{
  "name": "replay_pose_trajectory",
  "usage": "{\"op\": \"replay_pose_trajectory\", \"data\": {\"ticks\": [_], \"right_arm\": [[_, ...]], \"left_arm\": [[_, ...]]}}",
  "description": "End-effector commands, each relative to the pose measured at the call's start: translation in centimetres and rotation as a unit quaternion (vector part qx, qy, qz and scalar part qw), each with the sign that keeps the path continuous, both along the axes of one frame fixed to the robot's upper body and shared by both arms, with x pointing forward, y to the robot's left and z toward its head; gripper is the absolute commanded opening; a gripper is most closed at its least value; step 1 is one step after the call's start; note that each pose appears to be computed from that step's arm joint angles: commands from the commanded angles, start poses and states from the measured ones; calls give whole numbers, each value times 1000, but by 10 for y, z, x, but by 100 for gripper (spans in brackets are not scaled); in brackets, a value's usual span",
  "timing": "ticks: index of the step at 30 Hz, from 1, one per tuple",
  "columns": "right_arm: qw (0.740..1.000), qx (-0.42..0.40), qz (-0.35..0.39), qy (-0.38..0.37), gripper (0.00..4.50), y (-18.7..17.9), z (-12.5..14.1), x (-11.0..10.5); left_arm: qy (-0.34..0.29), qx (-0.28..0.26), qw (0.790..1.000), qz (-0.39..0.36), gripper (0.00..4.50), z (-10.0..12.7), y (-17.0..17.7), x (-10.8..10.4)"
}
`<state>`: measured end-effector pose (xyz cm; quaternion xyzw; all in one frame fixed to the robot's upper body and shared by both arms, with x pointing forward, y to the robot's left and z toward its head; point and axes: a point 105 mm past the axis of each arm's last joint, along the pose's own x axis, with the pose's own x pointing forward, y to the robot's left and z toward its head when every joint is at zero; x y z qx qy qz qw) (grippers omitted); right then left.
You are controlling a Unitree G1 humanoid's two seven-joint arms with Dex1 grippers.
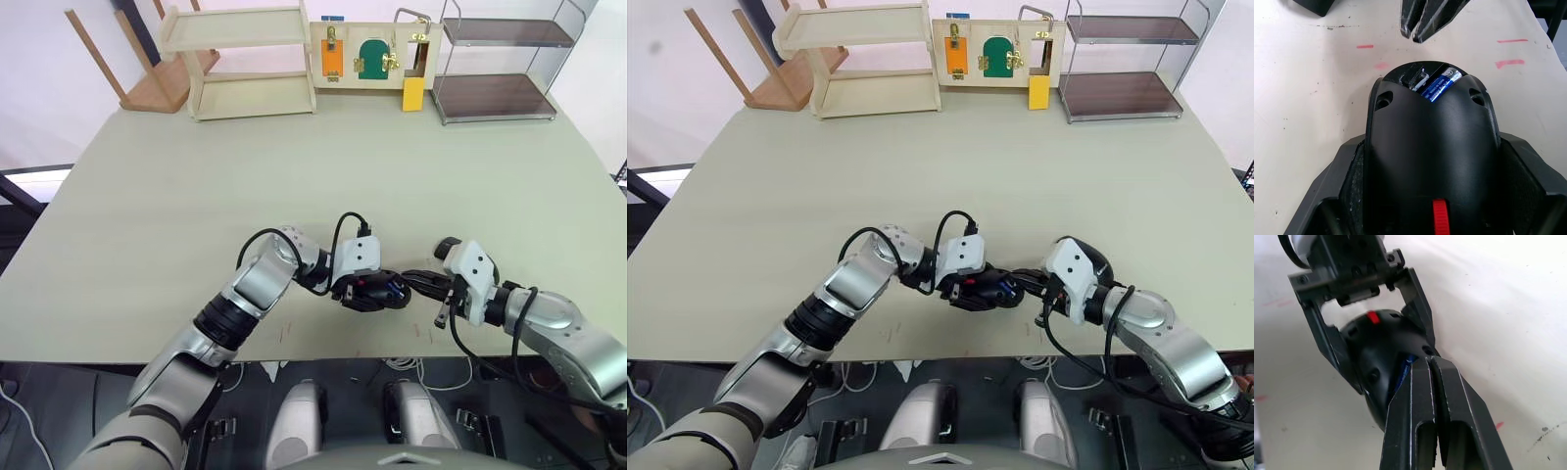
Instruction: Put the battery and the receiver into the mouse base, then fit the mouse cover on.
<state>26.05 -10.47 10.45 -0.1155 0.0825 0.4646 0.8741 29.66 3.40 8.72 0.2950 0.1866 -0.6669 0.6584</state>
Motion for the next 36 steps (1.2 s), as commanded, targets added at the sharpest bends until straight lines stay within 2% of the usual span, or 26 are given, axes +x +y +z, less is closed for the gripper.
{"op": "replay_pose_trajectory", "data": {"ticks": [1,19,32,36], "right_arm": [[999,8,7,-30,9,4,8,2],[1000,-6,17,-25,9,4,-6,5],[997,-72,-13,24,9,-11,-45,7],[998,-63,-8,21,9,-8,-44,5]], "left_arm": [[21,24,999,5,302,-12,6,-4],[20,22,1000,6,302,-12,4,-3],[21,23,1000,5,302,-12,4,-3],[22,23,999,5,302,-11,4,-4]]}}
